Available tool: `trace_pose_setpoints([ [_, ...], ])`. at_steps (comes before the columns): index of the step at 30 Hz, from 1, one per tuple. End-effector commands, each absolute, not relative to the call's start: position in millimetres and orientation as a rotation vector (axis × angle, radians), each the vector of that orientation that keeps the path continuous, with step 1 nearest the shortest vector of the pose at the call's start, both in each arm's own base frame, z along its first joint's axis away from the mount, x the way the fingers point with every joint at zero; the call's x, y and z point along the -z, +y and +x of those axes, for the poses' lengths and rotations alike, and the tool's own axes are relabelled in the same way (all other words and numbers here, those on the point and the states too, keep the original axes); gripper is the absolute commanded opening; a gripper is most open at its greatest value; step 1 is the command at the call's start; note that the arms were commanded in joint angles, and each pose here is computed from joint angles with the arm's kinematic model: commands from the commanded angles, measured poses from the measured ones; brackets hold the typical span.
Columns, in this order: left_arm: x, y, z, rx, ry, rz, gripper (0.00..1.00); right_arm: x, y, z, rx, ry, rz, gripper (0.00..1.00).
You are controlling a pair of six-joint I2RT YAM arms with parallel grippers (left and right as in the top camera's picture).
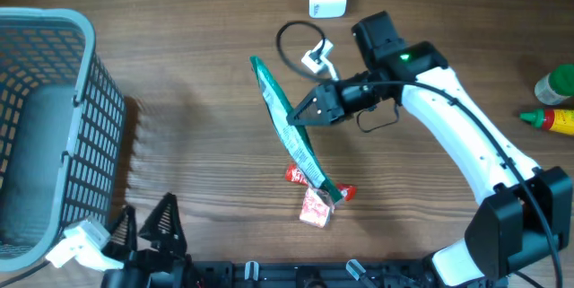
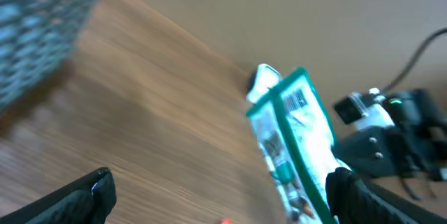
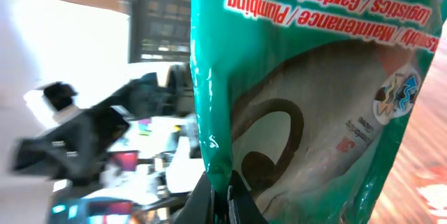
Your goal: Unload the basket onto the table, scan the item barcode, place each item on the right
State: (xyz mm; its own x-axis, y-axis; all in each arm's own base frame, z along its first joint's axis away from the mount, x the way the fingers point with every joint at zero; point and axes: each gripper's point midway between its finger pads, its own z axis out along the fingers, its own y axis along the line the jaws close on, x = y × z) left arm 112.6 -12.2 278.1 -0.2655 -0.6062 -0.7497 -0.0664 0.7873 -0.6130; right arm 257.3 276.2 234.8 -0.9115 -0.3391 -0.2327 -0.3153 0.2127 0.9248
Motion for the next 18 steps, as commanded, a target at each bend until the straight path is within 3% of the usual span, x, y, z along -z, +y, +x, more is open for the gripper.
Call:
trace_pose_setpoints([
  [1,-291.6,-30.5,114.8,0.702,1.745,-0.474,1.00,-310.2,268.4,245.6,2.261,-2.031,0.730,0.05],
  [8,-266.2,-55.1,139.3,0.878,1.795,-0.493,0.98,-311.9,265.7,249.6,2.199,-2.019,0.572,0.05],
  [9,-259.1,-56.5,147.1,0.919,1.792,-0.546,0.96,-312.1,265.0,250.2,2.195,-2.020,0.558,0.05],
  [11,-236.0,-60.6,165.9,1.057,1.780,-0.739,0.79,-312.0,262.8,252.5,2.195,-2.025,0.541,0.05],
  [13,-213.1,-75.5,179.6,1.233,1.787,-0.860,0.85,-312.3,259.7,256.3,2.191,-2.030,0.509,0.05],
  [18,-207.6,-105.5,203.0,1.533,1.682,-0.748,0.91,-313.9,259.1,261.7,2.178,-2.030,0.479,0.04],
])
